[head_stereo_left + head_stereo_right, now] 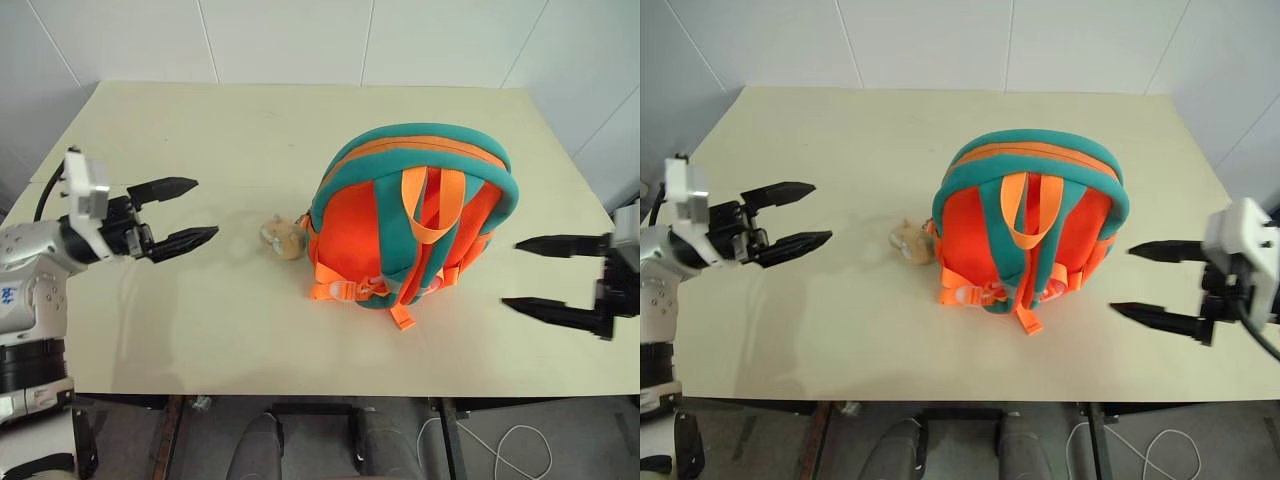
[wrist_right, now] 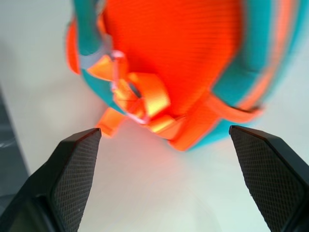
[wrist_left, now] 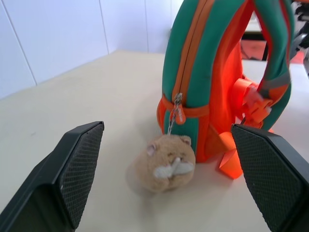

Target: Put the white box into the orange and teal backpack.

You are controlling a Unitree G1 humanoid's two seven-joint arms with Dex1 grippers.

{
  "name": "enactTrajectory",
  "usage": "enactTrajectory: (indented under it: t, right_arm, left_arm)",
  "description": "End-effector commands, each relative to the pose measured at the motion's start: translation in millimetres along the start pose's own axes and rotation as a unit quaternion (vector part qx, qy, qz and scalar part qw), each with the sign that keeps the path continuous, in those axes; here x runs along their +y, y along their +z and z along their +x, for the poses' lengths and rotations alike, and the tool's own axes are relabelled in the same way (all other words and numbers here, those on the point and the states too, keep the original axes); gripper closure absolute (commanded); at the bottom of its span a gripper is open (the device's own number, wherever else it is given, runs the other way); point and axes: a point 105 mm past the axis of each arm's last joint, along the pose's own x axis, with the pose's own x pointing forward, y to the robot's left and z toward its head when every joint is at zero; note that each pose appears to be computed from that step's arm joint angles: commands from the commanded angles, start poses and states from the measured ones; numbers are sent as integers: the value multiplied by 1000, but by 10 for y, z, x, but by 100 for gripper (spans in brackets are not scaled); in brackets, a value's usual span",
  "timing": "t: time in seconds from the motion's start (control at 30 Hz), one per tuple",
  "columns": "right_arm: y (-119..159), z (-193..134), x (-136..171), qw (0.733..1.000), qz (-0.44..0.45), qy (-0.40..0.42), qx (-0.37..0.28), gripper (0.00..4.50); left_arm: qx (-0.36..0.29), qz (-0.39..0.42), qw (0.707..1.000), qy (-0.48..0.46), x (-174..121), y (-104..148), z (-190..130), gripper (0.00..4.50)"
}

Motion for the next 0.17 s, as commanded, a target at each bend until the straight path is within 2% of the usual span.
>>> enactTrajectory:
  t: [0.03,0.17]
  right_arm:
    - [-42,-150,-100,999,-2,-34,-31,2]
    - [-57,-118,-122,998,-6,-37,-47,2]
  left_arm:
    - [-8,26,999,20,51,40,-132,0]
    - [7,26,999,46,104,-31,-285,0]
